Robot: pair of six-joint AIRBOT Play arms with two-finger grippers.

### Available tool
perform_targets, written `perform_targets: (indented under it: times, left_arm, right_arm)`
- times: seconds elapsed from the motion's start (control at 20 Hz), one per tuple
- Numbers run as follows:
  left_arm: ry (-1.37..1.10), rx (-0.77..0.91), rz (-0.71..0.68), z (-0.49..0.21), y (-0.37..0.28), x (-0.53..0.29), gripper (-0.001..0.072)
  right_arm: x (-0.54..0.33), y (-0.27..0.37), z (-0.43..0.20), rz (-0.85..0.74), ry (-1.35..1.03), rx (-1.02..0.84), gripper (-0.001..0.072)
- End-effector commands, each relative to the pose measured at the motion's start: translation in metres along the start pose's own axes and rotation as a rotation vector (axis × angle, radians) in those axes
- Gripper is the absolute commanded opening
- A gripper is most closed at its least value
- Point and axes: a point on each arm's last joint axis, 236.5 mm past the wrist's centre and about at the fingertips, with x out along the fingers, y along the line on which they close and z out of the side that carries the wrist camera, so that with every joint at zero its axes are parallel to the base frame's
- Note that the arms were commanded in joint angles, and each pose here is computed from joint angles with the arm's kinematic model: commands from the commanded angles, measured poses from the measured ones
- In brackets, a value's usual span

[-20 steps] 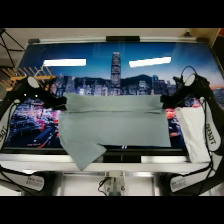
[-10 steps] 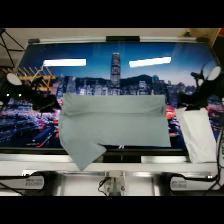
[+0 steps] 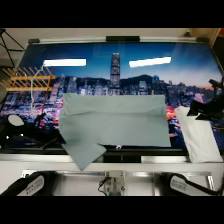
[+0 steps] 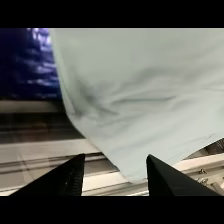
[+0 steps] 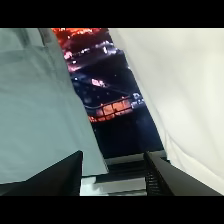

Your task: Fold the shirts.

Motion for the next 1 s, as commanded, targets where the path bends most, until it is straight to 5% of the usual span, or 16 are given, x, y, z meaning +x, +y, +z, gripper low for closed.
perform_targets:
  times: [0.0, 0.05, 0.1, 0.35, 0.55, 0.95]
  left_arm:
    - [0.024, -0.041, -0.003, -0.022, 0.012, 0.025, 0.0446]
    - [0.026, -0.043, 0.003, -0.024, 0.014, 0.031, 0.0446]
    - [0.023, -0.04, 0.007, -0.026, 0.014, 0.037, 0.0446]
    - [-0.037, -0.024, 0.044, -0.018, 0.001, 0.059, 0.0404]
    - [-0.061, 0.007, 0.06, -0.017, -0.009, 0.068, 0.0034]
    - [-0.073, 0.028, 0.052, -0.018, -0.014, 0.062, 0.0033]
  right_arm:
    - [-0.001, 0.004, -0.004, 0.025, 0.002, 0.004, 0.0507]
    - [-0.001, 0.006, -0.004, 0.034, 0.003, -0.008, 0.0523]
    - [-0.001, 0.008, -0.004, 0.043, 0.001, -0.008, 0.0669]
    - [0.013, 0.01, -0.022, 0.058, 0.074, 0.001, 0.0668]
    - [0.054, 0.027, -0.064, 0.155, 0.204, -0.014, 0.0668]
    - [0.123, 0.027, -0.116, 0.169, 0.278, 0.081, 0.0654]
